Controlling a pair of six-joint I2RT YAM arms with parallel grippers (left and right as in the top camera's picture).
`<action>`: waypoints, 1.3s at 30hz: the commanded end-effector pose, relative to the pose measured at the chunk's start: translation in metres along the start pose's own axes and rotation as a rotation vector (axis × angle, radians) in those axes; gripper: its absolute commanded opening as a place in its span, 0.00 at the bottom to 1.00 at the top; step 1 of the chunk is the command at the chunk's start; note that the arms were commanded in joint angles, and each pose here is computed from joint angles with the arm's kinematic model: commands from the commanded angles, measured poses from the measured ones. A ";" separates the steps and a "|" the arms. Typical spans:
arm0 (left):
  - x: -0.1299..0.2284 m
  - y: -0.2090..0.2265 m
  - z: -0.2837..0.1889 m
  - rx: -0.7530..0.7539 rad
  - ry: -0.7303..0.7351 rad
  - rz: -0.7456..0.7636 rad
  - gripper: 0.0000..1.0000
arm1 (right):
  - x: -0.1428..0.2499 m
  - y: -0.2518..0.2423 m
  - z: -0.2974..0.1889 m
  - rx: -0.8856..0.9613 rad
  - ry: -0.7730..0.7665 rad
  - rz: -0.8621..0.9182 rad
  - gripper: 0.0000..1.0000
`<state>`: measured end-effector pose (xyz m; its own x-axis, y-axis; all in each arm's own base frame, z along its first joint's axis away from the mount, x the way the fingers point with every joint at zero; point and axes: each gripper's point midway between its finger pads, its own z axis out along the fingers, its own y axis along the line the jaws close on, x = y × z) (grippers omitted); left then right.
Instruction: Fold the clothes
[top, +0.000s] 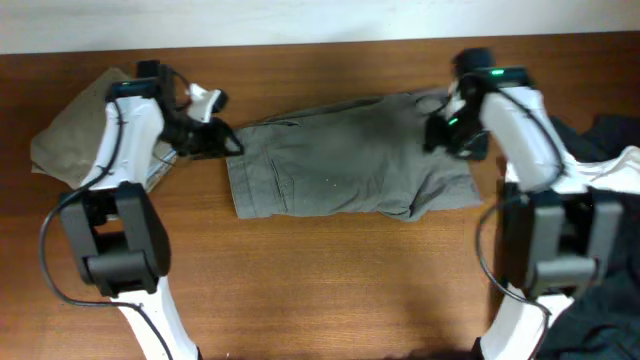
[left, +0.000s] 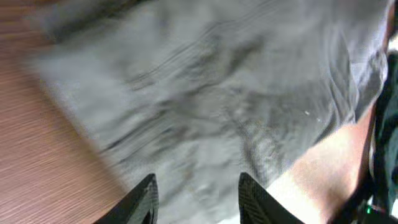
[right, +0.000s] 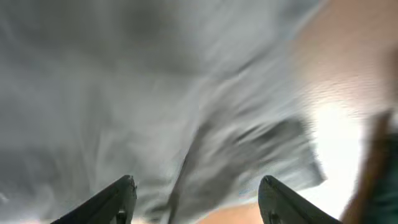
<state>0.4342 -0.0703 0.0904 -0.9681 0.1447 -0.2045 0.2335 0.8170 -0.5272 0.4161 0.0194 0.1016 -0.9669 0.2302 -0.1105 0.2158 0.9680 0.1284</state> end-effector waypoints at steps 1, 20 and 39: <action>0.019 -0.016 0.025 -0.067 0.100 0.094 0.43 | -0.040 -0.028 -0.015 -0.036 -0.148 -0.003 0.67; 0.030 0.099 -0.008 -0.234 -0.029 -0.184 0.26 | -0.047 0.072 0.034 -0.722 -0.122 -0.329 0.47; 0.027 0.090 0.010 -0.398 0.046 -0.077 0.35 | -0.058 0.069 0.038 -0.519 -0.135 -0.272 0.55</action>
<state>0.4254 -0.0002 0.0311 -0.9891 0.0779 -0.1251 0.1007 0.9770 -0.1882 0.4922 0.0343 0.0567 -0.9545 0.1154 -0.2749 -0.0327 0.8760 0.4813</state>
